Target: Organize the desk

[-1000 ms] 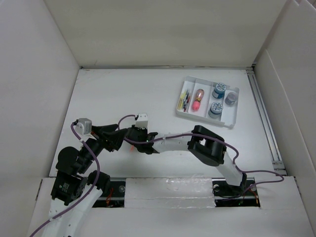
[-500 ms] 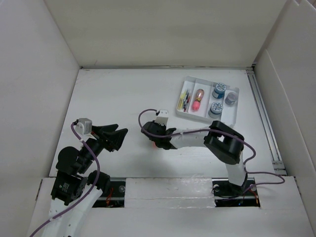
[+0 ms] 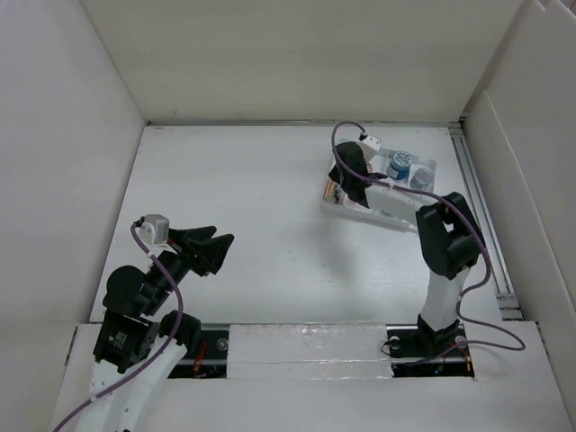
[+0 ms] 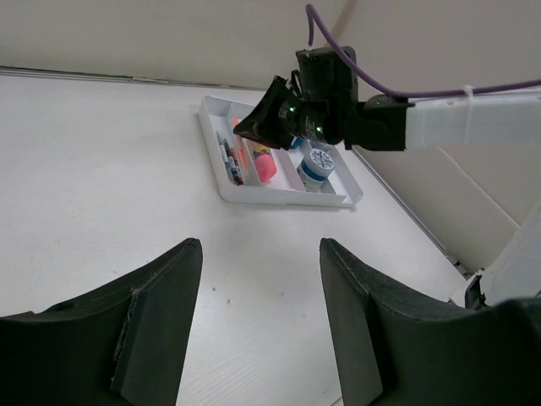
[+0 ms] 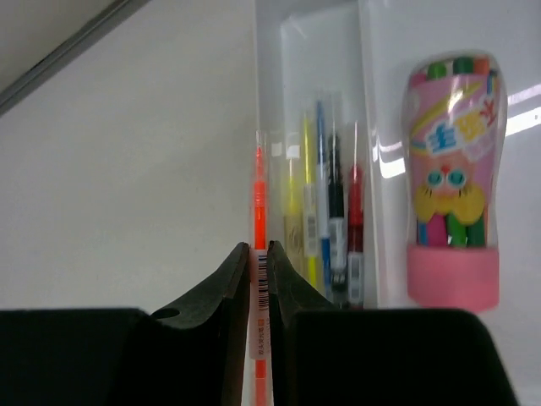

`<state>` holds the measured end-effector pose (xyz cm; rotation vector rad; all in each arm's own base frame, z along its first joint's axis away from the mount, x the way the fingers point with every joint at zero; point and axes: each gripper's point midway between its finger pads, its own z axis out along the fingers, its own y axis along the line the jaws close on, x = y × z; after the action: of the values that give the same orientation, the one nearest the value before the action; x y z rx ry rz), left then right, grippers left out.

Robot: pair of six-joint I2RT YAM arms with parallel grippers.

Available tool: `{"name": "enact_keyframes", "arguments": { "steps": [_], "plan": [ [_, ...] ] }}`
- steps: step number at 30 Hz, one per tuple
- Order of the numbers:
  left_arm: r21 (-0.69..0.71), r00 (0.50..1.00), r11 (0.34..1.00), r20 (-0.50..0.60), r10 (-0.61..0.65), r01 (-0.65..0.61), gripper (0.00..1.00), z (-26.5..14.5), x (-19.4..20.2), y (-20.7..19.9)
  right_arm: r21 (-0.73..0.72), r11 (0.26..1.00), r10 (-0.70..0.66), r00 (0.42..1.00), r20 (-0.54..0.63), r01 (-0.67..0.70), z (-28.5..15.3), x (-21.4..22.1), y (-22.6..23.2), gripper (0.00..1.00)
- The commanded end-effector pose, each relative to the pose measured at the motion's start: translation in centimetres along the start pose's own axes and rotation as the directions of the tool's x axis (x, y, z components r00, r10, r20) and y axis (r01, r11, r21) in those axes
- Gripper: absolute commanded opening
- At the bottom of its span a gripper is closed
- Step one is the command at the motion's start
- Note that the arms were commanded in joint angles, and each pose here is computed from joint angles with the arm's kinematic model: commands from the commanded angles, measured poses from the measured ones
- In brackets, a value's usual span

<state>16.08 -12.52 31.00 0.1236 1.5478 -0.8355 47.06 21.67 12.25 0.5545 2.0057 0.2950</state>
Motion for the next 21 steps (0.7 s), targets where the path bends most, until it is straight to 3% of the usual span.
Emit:
{"name": "enact_keyframes", "arguments": {
  "steps": [1, 6, 8, 9, 10, 12, 14, 17, 18, 20, 21],
  "plan": [
    [0.029, 1.000, 0.999, 0.010, 0.014, -0.014, 0.54, 0.4, -0.2, -0.4, -0.028, 1.000, 0.003, 1.000, -0.023, -0.003, 3.0, -1.2, 0.5, 0.10],
    [0.029, 1.000, 1.000, 0.010, 0.012, -0.012, 0.55, 0.5, -0.3, -0.4, 0.052, 0.999, -0.008, 1.000, -0.013, 0.009, 6.4, -3.1, -0.5, 0.14],
    [0.032, 1.000, 0.999, 0.006, 0.010, -0.010, 0.55, 0.5, -0.2, -0.4, 0.069, 0.997, -0.013, 1.000, -0.016, 0.014, 7.1, -3.3, -0.8, 0.23],
    [0.033, 1.000, 0.999, 0.011, 0.011, -0.012, 0.55, 0.4, -0.3, -0.5, 0.074, 0.997, -0.017, 1.000, -0.012, 0.017, 7.1, -3.5, -0.8, 0.30],
    [0.025, 1.000, 1.000, 0.015, 0.011, -0.011, 0.55, 0.4, -0.4, -0.4, 0.071, 0.997, -0.020, 1.000, -0.007, 0.021, 6.9, -3.8, -0.7, 0.45],
    [0.017, 1.000, 1.000, 0.014, 0.009, -0.009, 0.55, 0.4, -0.4, -0.3, 0.057, 0.998, -0.005, 1.000, 0.020, 0.004, 6.1, -4.9, -0.3, 0.64],
    [0.020, 1.000, 1.000, 0.012, 0.005, -0.006, 0.56, 0.4, -0.3, -0.3, 0.024, 1.000, 0.013, 1.000, 0.014, -0.014, 4.7, -5.5, 0.2, 0.76],
    [0.014, 1.000, 1.000, 0.025, 0.007, -0.008, 0.57, 0.2, -0.6, -0.3, -0.019, 1.000, 0.015, 0.999, 0.032, -0.014, 2.4, -6.0, 0.7, 0.78],
    [0.012, 1.000, 1.000, 0.021, 0.006, -0.007, 0.58, 0.3, -0.5, -0.2, -0.106, 0.994, 0.040, 0.996, 0.074, -0.032, -1.4, -8.1, 3.1, 0.79],
    [0.015, 1.000, 1.000, 0.019, 0.008, -0.008, 0.58, 0.3, -0.5, -0.2, -0.157, 0.987, 0.028, 0.998, 0.058, -0.018, -3.1, -6.7, 4.1, 0.79],
    [0.018, 1.000, 1.000, 0.019, 0.009, -0.010, 0.58, 0.3, -0.5, -0.3, -0.242, 0.970, 0.060, 0.993, 0.103, -0.034, -6.6, -8.8, 6.1, 0.79]
  ]
}}
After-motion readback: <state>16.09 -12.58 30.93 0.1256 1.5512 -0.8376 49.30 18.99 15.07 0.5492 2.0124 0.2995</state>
